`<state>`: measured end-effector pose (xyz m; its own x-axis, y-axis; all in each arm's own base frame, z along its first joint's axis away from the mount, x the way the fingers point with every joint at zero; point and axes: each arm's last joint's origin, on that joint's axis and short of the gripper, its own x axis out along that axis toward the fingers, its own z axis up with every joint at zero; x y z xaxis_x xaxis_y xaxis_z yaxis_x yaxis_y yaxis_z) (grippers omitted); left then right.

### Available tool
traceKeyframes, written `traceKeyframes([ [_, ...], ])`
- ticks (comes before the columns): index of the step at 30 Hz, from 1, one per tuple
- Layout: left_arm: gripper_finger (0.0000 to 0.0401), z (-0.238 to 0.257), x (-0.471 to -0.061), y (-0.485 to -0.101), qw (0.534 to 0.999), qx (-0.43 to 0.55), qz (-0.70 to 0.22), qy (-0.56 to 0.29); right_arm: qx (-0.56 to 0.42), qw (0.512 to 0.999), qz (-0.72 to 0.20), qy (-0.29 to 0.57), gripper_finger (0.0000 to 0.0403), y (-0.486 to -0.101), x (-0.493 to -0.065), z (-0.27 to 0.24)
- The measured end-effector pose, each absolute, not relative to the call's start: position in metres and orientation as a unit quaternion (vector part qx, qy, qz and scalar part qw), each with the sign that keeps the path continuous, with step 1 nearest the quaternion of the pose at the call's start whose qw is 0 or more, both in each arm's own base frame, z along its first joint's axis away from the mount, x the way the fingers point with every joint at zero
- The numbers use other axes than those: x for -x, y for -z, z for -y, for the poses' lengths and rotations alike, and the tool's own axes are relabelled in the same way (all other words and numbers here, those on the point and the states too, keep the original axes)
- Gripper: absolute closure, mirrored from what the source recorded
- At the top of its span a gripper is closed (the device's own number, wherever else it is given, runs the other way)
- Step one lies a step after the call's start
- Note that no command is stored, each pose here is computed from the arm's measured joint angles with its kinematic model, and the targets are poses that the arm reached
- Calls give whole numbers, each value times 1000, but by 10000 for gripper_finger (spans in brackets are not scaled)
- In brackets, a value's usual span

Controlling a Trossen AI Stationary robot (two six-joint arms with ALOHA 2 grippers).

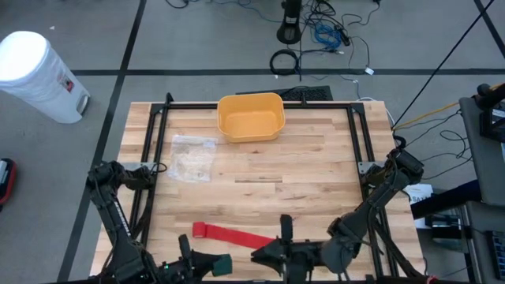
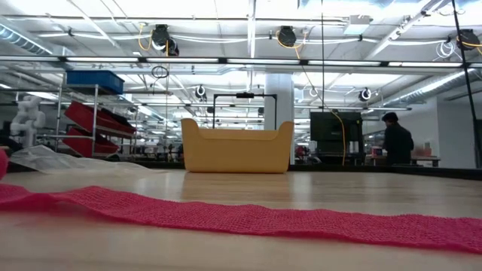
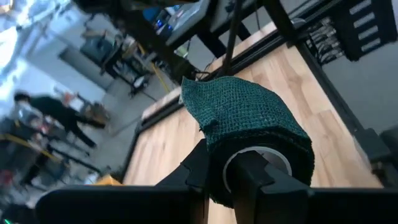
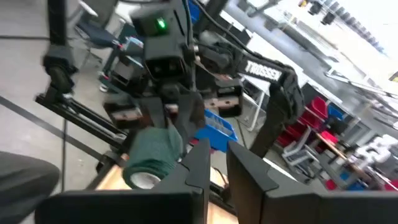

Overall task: Roll bandage
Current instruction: Roll the green bandage

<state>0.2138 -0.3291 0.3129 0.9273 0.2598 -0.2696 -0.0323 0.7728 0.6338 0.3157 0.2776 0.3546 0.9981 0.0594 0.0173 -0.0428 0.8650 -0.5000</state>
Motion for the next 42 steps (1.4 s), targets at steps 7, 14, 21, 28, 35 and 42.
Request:
traceKeyframes([
  [7,358,331,-212,-308,898,-396,-180,-61,215,971,53,-94,362,-360,-301,-295],
  [14,358,330,-220,-311,866,-464,-179,-58,157,981,26,-115,362,-354,-304,-294],
  [21,358,328,-232,-317,836,-516,-172,-64,153,979,10,-131,343,-347,-323,-279],
  [28,358,325,-237,-320,799,-569,-172,-85,184,975,5,-123,299,-345,-329,-272],
  [35,358,325,-238,-320,794,-576,-173,-86,157,982,-8,-109,282,-342,-339,-260],
  [42,358,325,-238,-320,770,-609,-176,-78,166,979,-19,-114,282,-332,-351,-255],
])
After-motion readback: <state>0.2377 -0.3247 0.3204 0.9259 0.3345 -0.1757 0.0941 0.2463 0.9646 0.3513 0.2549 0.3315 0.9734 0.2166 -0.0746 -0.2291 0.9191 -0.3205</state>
